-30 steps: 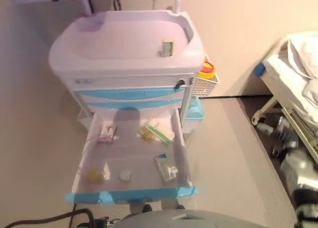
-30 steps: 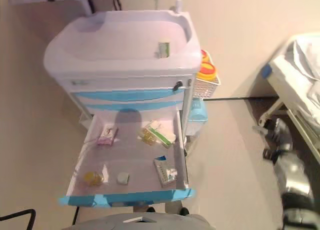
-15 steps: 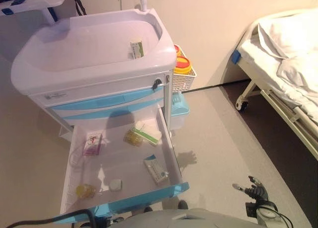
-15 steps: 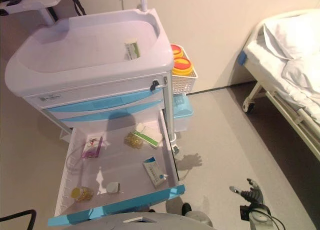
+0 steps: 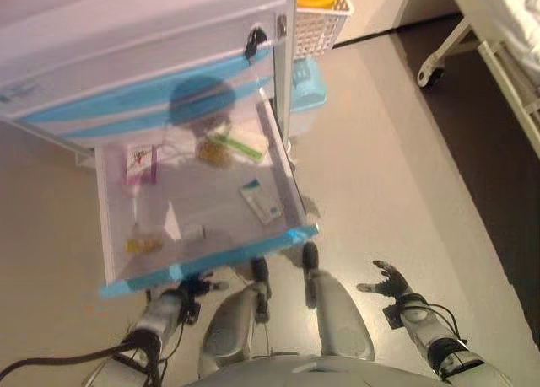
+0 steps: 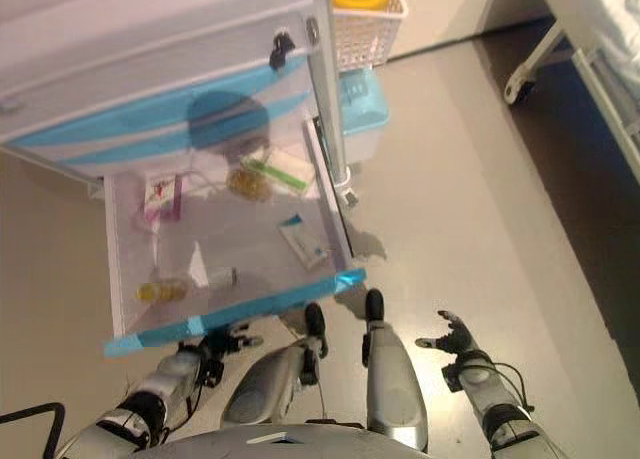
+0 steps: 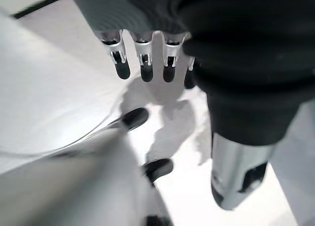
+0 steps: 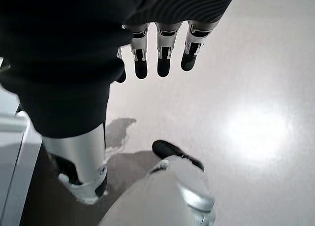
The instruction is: Open the drawer and pick up the medicine
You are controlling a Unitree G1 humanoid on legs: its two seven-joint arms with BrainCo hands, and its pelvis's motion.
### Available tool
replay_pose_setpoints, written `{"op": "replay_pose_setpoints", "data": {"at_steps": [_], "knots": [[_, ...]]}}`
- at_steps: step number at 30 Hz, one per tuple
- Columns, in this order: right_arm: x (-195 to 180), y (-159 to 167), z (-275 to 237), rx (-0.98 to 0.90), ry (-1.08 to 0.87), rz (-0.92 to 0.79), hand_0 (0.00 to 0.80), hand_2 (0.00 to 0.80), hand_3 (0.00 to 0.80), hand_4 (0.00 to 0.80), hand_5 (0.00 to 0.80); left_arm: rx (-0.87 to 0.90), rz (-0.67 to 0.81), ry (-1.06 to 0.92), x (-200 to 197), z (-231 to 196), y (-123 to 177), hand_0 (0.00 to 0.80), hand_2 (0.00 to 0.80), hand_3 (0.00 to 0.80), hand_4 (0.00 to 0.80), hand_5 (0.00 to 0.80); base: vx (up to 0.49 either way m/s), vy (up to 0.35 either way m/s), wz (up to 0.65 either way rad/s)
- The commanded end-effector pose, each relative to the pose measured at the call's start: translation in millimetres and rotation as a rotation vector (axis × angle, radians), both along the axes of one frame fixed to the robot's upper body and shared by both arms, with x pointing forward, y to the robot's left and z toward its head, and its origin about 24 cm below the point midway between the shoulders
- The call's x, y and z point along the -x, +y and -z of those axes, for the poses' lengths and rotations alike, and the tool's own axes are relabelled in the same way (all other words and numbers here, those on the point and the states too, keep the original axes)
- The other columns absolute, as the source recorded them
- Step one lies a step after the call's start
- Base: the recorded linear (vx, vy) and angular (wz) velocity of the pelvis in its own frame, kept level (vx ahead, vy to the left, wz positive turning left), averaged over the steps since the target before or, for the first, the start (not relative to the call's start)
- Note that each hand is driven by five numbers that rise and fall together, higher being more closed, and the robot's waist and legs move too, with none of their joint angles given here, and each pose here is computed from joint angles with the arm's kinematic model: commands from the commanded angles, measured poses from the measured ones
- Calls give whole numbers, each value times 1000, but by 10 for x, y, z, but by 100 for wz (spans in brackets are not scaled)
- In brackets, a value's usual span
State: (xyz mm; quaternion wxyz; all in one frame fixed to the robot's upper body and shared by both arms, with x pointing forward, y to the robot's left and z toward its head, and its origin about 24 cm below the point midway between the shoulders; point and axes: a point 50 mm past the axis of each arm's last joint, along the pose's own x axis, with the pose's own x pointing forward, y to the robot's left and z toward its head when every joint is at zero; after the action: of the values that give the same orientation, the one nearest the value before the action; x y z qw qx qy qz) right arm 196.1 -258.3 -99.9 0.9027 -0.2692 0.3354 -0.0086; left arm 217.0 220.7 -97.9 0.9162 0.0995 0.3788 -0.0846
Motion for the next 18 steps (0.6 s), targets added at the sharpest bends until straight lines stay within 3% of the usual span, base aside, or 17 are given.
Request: {"op": "replay_pose_setpoints", "data": {"at_steps": [1,6,11,18], "knots": [[6,-92,-83,43,-6,-61,0,0,0,0,0,-95,20,-178,-270,-308,125,0,0,0,0,0,-28,80,-2],[-65,-125,-172,60,-34,-77,0,0,0,0,0,-235,13,-279,-633,-728,393,0,0,0,0,0,2,91,-12],[3,-221,-175,81,-17,-54,0,0,0,0,0,-334,-122,-406,-1052,-1503,894,0,0,0,0,0,32,100,-24],[42,-254,-158,94,-3,-66,0,0,0,0,0,-511,-295,-517,-1297,-2414,1361,0,0,0,0,0,19,55,-22]]}}
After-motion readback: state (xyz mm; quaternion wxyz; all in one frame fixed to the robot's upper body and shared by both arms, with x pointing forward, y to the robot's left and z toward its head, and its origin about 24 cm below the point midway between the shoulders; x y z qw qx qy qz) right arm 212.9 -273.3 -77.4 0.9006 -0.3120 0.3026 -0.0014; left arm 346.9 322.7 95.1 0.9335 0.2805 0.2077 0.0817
